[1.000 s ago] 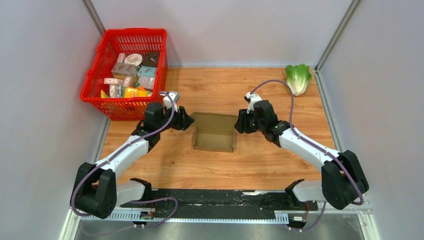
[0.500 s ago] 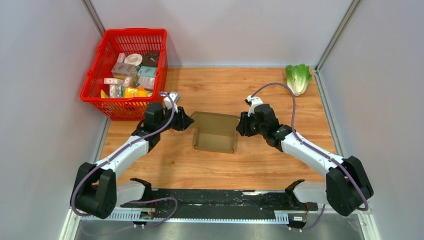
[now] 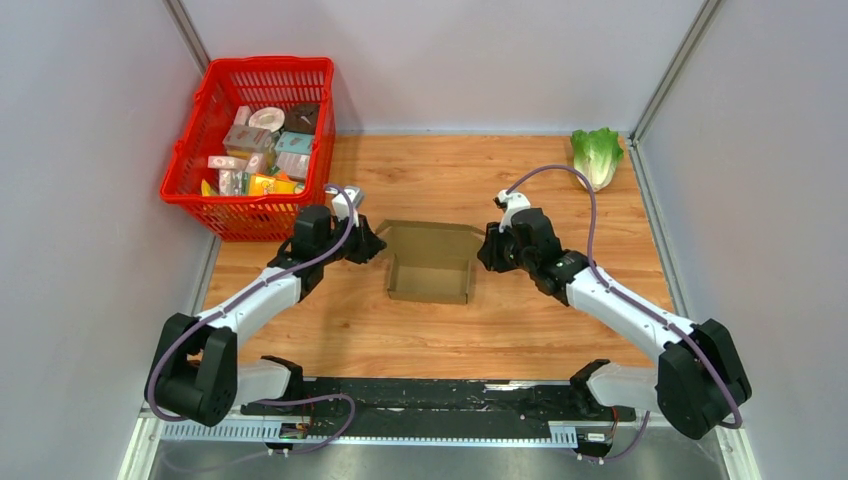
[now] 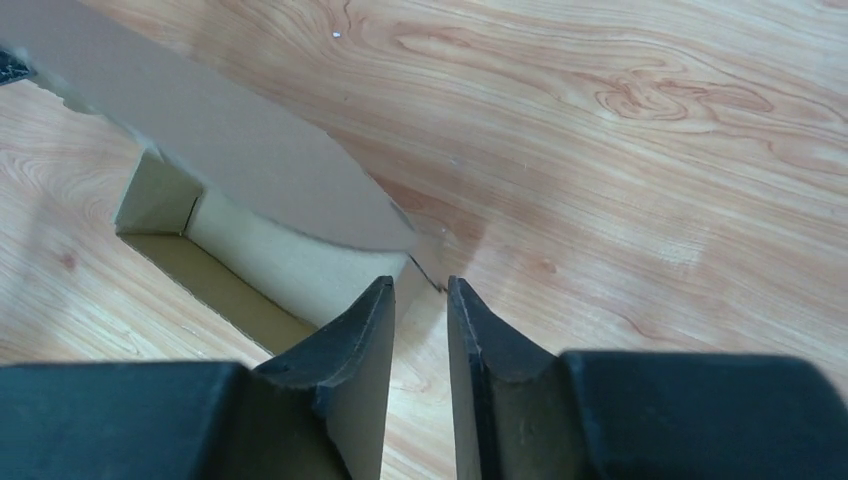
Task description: Fold the paper box
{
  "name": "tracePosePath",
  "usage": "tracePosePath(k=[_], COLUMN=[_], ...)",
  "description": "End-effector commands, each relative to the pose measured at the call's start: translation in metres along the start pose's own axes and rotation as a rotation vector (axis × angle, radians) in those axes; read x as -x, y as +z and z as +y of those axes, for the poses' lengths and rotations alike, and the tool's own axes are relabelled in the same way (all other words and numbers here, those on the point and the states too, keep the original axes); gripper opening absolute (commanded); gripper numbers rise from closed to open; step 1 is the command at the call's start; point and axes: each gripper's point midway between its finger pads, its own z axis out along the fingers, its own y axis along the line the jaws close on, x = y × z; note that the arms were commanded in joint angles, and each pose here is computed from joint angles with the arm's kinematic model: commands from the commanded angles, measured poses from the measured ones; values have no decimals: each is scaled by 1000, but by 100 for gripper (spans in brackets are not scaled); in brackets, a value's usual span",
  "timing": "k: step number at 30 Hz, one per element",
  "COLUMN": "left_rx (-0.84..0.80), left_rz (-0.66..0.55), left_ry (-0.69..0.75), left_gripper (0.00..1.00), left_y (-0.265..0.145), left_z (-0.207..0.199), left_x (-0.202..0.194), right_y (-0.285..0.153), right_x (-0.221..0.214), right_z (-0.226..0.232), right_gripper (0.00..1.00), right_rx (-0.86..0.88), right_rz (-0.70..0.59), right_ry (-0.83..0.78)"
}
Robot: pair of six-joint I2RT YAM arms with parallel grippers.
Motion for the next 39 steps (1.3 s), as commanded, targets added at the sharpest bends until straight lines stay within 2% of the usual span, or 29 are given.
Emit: tracePosePath(k=[1,5,8,10,12,14,16,20,21,23,24,27,28,32,39], left_rx=[-27,-46,-49,-33,-26,-23,-24,-41,-37,-32,-33,-32,-34,-38,-56], left_rz=[-47,-48,-54,-49,-40,-38,-29,-32,-29,-30,-32,-28,-29,-27,-16], left_ry=[33,28,35,43,47,58,61,72,71,71,73,68,68,68,49], left_gripper=[15,11,11,11,11,12,12,17,18,21,24,29,29,30,26], left_y=[-4,-6,-8,-10,-11,-11,-11,-13,-13,-14,-15,-14,-14,-12,-4], left_z=[-8,-13,-14,-12,-11,-10,-10,-14,-13,-13,-13,-13,-14,-14,-15], left_x=[18,18,19,18,16,17,15,17,16,18,19,19,20,21,23], right_y=[-10,-8,-3,-2,-1,1,6,20,30,37,45,51,63,73,79], right_x=[16,15,17,22,26,33,46,84,79,89,92,109,100,83,79], right_z=[3,8,13,5,-20,-24,-23,-5,2,-5,2,-5,-12,-28,-24], right_gripper=[26,19,19,20,34,48,56,63,64,64,65,65,65,66,63], right_rx=[-4,25,46,-10,-151,-161,-116,37,122,134,204,321,342,362,407], right_rz=[-65,-67,-71,-73,-84,-97,-122,-158,-112,-101,-86,-50,-5,65,37], right_ry=[-8,-8,-19,-17,5,10,-3,-98,-113,-179,-210,-212,-187,-200,-220])
